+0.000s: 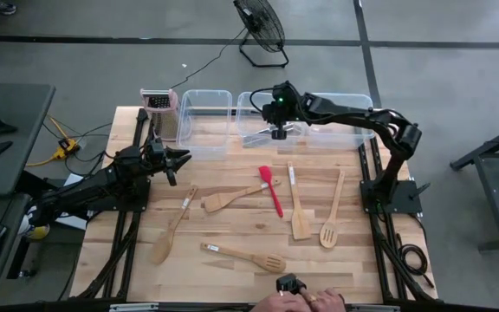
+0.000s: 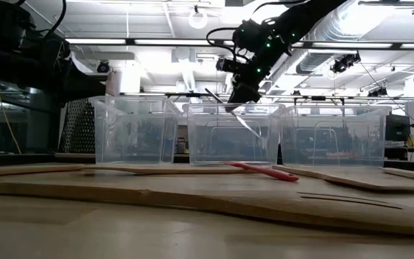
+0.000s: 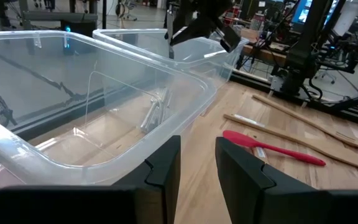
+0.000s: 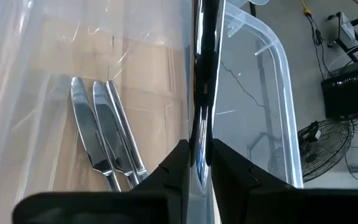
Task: Pick & Place Kitchen Items
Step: Put the silver table knife into the middle transparent container, then put the red spatula into the right transparent container
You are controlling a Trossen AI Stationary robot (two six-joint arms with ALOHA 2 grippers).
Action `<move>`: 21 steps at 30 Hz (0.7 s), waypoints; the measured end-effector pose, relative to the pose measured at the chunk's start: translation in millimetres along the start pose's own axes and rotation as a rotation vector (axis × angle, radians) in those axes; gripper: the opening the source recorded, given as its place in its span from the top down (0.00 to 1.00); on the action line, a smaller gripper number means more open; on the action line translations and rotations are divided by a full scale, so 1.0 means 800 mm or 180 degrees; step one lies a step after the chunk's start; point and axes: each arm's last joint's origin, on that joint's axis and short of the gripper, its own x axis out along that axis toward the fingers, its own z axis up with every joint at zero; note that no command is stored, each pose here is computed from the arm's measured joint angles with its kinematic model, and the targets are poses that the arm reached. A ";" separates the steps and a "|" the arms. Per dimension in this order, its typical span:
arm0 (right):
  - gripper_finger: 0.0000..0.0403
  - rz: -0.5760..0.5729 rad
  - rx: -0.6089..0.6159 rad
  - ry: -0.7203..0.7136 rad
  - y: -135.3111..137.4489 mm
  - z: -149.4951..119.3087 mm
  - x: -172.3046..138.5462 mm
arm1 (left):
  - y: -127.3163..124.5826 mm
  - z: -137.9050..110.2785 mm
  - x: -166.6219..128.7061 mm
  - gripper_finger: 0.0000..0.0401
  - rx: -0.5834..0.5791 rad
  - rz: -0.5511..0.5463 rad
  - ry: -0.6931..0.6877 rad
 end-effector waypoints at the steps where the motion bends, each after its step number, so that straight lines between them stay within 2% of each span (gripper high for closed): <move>1: 0.89 0.0003 0.0001 0.0001 0.000 0.000 0.000 | 0.000 0.000 0.000 0.75 0.0000 0.0000 0.0000; 5: 0.87 -0.0034 0.0007 0.0009 -0.001 0.000 0.000 | 0.000 0.000 0.000 0.75 0.0000 -0.0001 0.0000; 21: 0.68 -0.0243 0.0152 -0.0005 -0.006 0.003 -0.004 | 0.000 0.000 0.000 0.75 0.0000 -0.0017 0.0003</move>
